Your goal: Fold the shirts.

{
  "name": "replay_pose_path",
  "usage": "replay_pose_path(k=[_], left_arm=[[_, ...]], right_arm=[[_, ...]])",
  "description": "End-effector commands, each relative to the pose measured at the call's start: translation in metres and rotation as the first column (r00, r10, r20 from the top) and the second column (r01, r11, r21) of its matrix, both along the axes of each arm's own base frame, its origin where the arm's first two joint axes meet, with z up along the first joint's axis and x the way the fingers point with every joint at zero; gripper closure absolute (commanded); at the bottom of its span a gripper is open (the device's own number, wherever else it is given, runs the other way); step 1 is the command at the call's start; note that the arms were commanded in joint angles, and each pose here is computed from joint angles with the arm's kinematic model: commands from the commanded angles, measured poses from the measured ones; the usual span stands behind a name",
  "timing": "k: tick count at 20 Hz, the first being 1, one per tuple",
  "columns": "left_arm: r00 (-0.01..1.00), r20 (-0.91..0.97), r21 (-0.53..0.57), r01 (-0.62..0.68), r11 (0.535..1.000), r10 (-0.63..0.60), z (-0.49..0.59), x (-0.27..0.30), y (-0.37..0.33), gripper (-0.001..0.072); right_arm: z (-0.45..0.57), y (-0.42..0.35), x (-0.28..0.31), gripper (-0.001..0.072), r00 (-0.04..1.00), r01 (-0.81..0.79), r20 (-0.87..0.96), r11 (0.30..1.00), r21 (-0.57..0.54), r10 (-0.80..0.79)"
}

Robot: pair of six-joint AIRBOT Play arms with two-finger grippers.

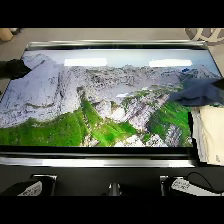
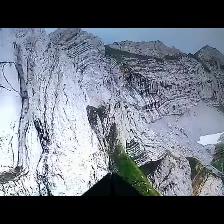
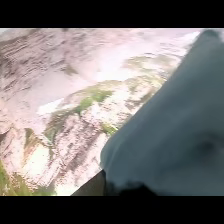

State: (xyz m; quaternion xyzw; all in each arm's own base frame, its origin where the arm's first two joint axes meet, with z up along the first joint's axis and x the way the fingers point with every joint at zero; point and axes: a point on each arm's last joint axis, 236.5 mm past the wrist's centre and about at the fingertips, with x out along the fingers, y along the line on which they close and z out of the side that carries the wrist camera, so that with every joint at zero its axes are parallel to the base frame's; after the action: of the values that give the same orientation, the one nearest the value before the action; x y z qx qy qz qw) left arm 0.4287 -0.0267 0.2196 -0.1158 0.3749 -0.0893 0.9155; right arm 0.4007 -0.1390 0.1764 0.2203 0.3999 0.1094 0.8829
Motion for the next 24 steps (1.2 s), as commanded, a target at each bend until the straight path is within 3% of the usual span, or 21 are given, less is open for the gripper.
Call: replay_pose_path(k=[1, 8, 11, 17, 24], left_arm=[[1.0, 0.004, 0.011, 0.01, 1.0, -0.01, 0.0, 0.0, 0.0, 0.0685], [0.999, 0.027, 0.035, 0.027, 0.999, -0.028, 0.003, 0.003, 0.001, 0.0685], [0.999, 0.038, 0.037, 0.025, 0.999, -0.027, 0.004, 0.005, 0.001, 0.0686], [0.997, 0.06, 0.033, 0.039, 0.999, -0.04, 0.008, 0.008, -0.007, 0.0685], [0.997, 0.063, 0.033, 0.052, 0.998, -0.054, 0.009, 0.007, -0.014, 0.0685]], right_arm=[[0.008, -0.06, -0.052, 0.0689, 0.989, 0.143, -0.042, 0.99, 0.02, -0.142], [0.027, -0.118, -0.119, 0.0688, 0.929, 0.368, -0.035, 0.93, -0.001, -0.368], [-0.003, -0.13, -0.165, 0.0688, 0.884, 0.406, -0.213, 0.909, -0.091, -0.416], [-0.082, -0.126, -0.259, 0.0689, 0.65, 0.373, -0.586, 0.876, -0.307, -0.483], [-0.156, -0.112, -0.275, 0.0679, 0.61, 0.313, -0.668, 0.904, -0.29, -0.426]])
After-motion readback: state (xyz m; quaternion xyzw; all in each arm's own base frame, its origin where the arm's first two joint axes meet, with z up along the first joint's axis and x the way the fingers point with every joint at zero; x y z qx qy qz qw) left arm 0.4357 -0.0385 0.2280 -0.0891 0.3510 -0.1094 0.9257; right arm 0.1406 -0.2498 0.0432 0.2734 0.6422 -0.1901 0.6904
